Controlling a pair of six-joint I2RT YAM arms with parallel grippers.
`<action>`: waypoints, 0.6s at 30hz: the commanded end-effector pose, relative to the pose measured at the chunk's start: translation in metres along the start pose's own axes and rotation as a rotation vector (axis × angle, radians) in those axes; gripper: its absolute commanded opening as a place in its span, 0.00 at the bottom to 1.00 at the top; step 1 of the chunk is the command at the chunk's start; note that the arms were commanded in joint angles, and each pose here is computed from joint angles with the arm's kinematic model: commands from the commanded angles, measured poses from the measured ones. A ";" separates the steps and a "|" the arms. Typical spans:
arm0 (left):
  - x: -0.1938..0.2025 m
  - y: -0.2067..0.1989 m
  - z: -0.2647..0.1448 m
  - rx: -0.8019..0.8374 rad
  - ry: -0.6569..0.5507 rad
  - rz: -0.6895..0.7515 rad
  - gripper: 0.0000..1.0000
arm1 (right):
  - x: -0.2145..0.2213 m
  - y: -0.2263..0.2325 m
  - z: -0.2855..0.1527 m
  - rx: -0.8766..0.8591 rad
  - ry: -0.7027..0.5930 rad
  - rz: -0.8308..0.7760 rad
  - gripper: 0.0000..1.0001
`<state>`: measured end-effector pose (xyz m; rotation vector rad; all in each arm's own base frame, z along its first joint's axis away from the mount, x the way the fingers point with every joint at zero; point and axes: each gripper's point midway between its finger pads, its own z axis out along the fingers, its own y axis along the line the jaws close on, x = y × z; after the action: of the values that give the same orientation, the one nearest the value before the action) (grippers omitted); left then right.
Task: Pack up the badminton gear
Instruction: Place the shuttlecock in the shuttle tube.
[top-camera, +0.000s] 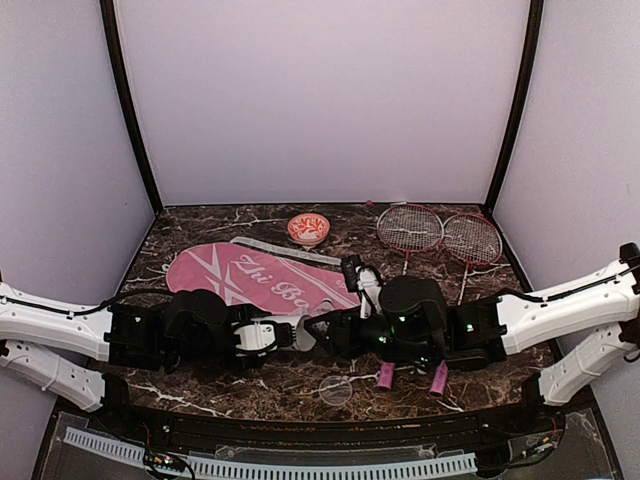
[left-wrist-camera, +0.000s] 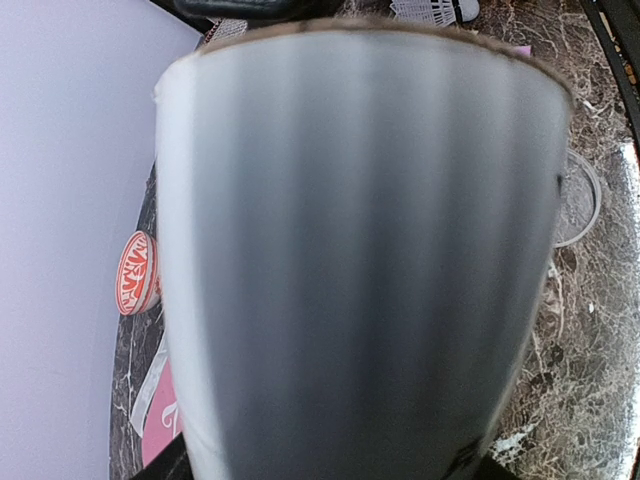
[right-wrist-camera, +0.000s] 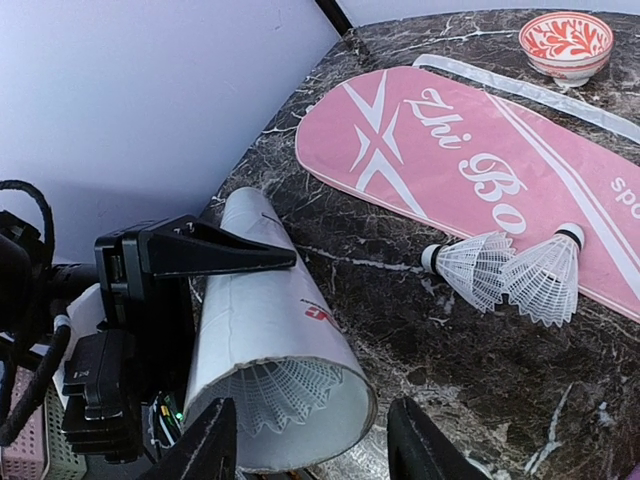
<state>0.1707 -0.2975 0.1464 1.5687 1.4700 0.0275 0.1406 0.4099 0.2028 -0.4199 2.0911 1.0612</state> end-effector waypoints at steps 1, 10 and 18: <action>-0.016 0.013 -0.002 -0.034 -0.046 -0.050 0.63 | -0.006 -0.006 -0.006 0.023 -0.024 -0.013 0.54; -0.016 0.013 -0.001 -0.036 -0.044 -0.054 0.63 | -0.020 -0.021 -0.039 0.108 -0.024 -0.074 0.74; -0.017 0.014 -0.002 -0.034 -0.046 -0.054 0.63 | -0.056 -0.052 -0.091 0.226 -0.133 -0.031 0.87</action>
<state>0.1713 -0.2983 0.1434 1.5740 1.4739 0.0328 0.1500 0.3365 0.2415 -0.3686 2.0669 0.8965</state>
